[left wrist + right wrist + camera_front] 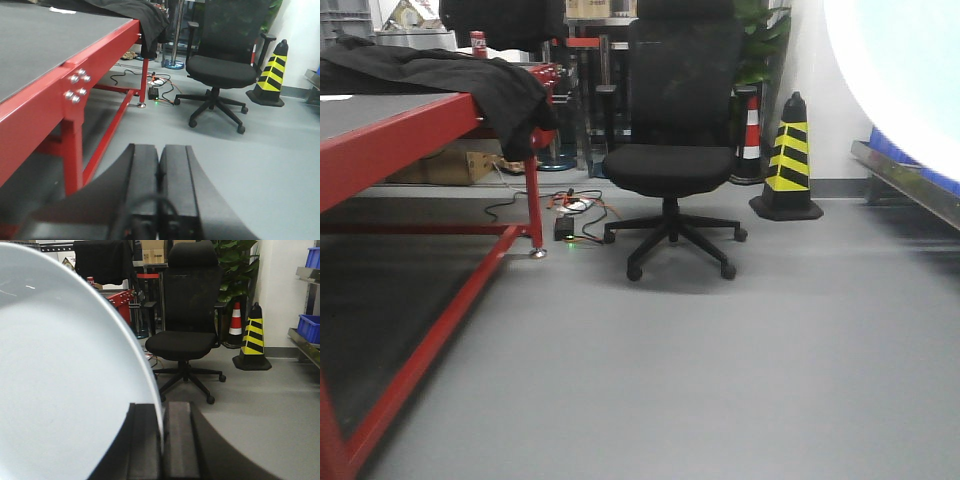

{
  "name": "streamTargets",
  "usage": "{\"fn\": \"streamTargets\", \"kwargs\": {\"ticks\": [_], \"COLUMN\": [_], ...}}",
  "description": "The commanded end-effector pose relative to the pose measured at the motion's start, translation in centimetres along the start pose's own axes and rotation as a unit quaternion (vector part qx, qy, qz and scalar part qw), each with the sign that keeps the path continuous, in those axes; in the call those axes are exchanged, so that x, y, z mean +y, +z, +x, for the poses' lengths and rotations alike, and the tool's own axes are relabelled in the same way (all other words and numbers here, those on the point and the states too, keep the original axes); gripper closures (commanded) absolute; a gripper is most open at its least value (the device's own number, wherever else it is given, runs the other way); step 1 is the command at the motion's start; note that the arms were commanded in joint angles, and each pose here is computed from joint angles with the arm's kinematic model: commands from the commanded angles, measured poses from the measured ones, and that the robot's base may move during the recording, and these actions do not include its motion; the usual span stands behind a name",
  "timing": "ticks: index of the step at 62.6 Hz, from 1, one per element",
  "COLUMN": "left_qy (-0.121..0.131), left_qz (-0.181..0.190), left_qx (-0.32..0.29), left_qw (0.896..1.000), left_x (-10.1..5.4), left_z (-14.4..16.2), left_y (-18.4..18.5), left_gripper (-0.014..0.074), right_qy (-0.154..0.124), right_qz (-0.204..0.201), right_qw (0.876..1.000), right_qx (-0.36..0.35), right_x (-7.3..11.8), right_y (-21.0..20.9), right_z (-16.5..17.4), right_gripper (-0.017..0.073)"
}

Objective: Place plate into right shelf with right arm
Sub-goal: 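Drive the base toward the metal shelf rack of blue bins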

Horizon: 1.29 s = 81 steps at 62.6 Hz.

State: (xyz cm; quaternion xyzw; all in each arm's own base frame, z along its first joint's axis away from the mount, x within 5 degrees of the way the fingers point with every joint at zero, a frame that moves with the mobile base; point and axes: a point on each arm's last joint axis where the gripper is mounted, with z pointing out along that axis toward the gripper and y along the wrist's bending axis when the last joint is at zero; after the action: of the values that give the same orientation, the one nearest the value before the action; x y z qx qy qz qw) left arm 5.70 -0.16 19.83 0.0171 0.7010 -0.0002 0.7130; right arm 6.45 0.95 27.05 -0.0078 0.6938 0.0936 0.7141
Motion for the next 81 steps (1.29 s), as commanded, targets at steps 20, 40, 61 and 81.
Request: {"fn": "streamTargets", "kwargs": {"ticks": [20,40,61,81], "left_qy": [-0.008,-0.008,-0.008,-0.008], "left_qz": [-0.006,-0.006,-0.006,-0.006], "left_qx": [-0.044,-0.044,-0.044,-0.044], "left_qw": [0.999,0.999,0.999,0.999], "left_x": [0.11,0.11,0.11,0.11], "left_z": [-0.52,-0.52,-0.52,-0.52], "left_y": [-0.08,-0.08,-0.08,-0.08], "left_gripper": [0.0722,0.0722,0.0722,0.0722], "right_qy": [0.0,0.0,0.0,0.0], "right_qz": [0.0,0.0,0.0,0.0], "right_qw": [0.998,0.998,0.998,0.998], "right_qx": [-0.061,-0.061,-0.061,-0.061], "right_x": [0.1,0.1,0.1,0.1], "right_y": [-0.07,-0.07,-0.07,-0.07], "right_z": [-1.87,-1.87,-1.87,-1.87], "right_gripper": [0.0494,0.0494,0.0494,0.0494]}}
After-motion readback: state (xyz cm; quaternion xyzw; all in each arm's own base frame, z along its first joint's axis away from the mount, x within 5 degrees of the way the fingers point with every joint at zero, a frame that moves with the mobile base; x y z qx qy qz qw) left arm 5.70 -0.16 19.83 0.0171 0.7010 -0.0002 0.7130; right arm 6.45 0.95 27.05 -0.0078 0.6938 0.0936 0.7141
